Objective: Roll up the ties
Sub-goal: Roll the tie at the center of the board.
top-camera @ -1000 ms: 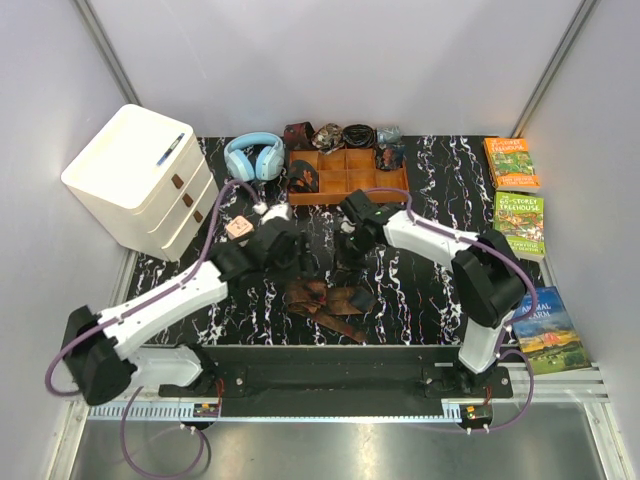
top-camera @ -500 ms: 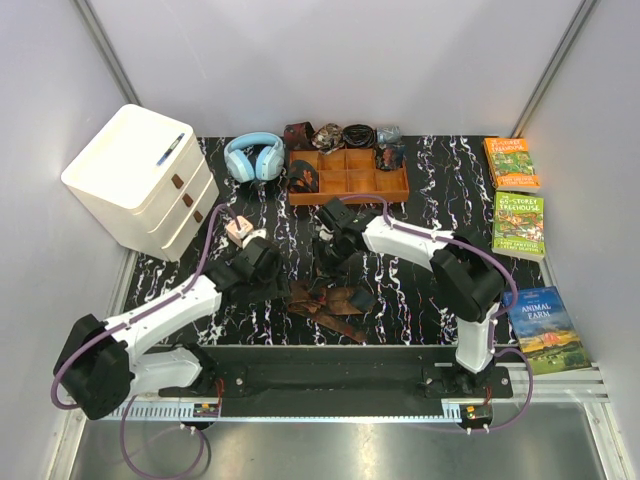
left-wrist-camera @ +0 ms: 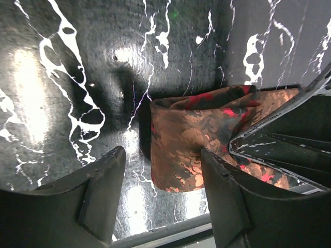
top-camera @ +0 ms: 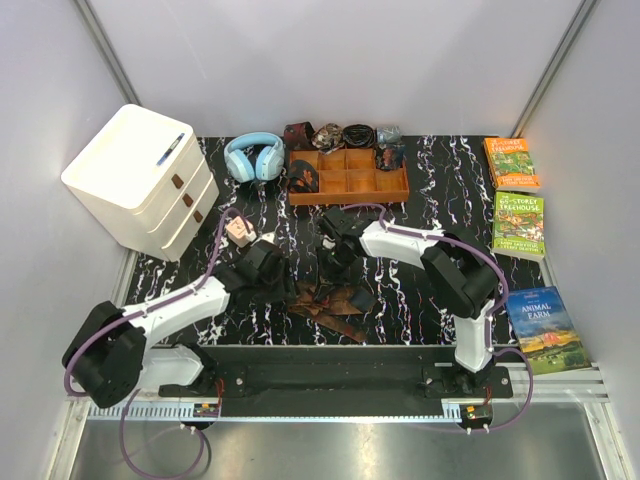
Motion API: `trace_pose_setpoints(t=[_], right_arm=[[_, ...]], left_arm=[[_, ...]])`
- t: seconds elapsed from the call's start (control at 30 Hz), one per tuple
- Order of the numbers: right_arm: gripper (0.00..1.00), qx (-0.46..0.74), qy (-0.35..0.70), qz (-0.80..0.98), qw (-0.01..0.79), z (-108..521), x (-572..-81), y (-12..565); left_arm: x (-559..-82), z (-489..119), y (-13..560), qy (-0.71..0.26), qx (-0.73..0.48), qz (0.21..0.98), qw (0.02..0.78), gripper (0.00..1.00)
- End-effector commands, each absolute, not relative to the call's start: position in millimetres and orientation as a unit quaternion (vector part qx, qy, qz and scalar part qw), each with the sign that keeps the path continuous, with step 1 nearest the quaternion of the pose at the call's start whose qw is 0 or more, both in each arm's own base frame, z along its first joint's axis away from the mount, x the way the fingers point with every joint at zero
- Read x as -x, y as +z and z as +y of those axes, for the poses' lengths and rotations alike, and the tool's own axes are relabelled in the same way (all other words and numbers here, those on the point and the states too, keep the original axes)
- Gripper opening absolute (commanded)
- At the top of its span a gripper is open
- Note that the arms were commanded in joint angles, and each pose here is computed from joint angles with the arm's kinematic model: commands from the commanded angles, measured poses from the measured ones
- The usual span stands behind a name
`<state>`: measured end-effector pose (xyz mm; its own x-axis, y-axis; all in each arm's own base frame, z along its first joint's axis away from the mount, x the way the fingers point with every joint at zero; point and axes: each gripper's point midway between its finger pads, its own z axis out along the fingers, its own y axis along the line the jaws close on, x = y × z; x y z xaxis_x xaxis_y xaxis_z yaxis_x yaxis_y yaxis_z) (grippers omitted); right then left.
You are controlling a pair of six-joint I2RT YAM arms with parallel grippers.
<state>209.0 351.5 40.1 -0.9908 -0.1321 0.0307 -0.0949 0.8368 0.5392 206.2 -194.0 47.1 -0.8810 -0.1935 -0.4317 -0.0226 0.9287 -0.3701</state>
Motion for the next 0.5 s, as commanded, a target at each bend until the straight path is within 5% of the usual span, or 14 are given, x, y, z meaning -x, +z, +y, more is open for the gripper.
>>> trace_pose_setpoints(t=[0.0, 0.27, 0.47], right_arm=[[0.09, -0.065, -0.26, -0.963, 0.023, 344.4, -211.9, 26.5], [0.09, -0.063, -0.252, -0.965, 0.026, 340.8, -213.2, 18.8], [0.08, -0.062, -0.25, -0.966, 0.029, 339.9, -213.8, 15.9]], left_arm=[[-207.7, -203.8, 41.1, -0.207, 0.055, 0.948, 0.235, 0.61], [-202.3, -218.6, 25.9, -0.247, 0.065, 0.943, 0.214, 0.56], [-204.4, -226.6, 36.0, -0.266, 0.06, 0.938, 0.215, 0.32]])
